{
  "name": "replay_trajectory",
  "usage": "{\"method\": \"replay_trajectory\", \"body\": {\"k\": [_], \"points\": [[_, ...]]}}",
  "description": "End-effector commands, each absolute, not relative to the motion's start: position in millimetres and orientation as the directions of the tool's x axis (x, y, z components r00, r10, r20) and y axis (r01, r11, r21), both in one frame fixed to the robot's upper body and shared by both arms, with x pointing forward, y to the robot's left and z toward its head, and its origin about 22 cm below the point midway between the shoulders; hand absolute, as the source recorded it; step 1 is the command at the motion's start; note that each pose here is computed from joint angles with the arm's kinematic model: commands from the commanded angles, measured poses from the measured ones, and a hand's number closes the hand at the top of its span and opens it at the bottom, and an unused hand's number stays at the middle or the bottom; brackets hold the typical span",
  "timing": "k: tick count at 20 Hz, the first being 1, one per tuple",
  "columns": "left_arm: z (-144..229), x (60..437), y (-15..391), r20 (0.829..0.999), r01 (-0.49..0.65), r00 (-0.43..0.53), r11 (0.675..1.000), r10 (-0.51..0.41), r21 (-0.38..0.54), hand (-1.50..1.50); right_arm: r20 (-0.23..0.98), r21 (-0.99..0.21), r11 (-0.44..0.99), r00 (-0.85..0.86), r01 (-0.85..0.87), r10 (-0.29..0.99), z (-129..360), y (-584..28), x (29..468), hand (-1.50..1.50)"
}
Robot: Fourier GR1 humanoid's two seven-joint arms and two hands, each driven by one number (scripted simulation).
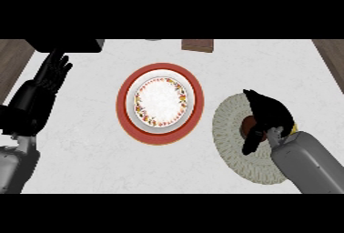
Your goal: Pick the cupcake from the placemat and place it in the plate
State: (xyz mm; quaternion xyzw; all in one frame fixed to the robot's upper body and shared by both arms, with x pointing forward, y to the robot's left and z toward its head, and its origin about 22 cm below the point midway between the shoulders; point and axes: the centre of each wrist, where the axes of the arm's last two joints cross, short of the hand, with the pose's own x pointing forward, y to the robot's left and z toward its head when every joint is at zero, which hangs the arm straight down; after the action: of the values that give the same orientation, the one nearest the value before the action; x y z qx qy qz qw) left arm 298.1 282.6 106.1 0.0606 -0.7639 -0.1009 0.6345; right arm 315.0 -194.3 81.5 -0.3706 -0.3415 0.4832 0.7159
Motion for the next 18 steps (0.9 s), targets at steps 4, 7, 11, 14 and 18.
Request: {"method": "replay_trajectory", "body": {"k": [4,7,11,14,18], "points": [[103,292,290,0.957,0.036,-0.17,0.969,-0.235,0.244,0.0,0.051,-0.837,0.242,0.371,-0.49,0.927,58,-211,325,-1.5],[123,304,285,0.955,0.035,-0.185,0.969,-0.233,0.243,0.0,0.066,-0.839,0.245,0.356,-0.486,0.932,48,-221,328,-1.5],[103,288,295,0.953,0.042,-0.192,0.968,-0.234,0.246,0.0,0.063,-0.816,0.25,0.35,-0.52,0.935,31,-221,326,-1.5],[112,307,282,0.954,0.029,-0.198,0.972,-0.223,0.234,0.0,0.063,-0.791,0.253,0.338,-0.557,0.939,19,-213,317,-1.5],[103,287,290,0.958,0.038,-0.185,0.973,-0.219,0.229,0.0,0.01,-0.787,0.238,0.374,-0.569,0.927,3,-217,324,-1.5]]}}
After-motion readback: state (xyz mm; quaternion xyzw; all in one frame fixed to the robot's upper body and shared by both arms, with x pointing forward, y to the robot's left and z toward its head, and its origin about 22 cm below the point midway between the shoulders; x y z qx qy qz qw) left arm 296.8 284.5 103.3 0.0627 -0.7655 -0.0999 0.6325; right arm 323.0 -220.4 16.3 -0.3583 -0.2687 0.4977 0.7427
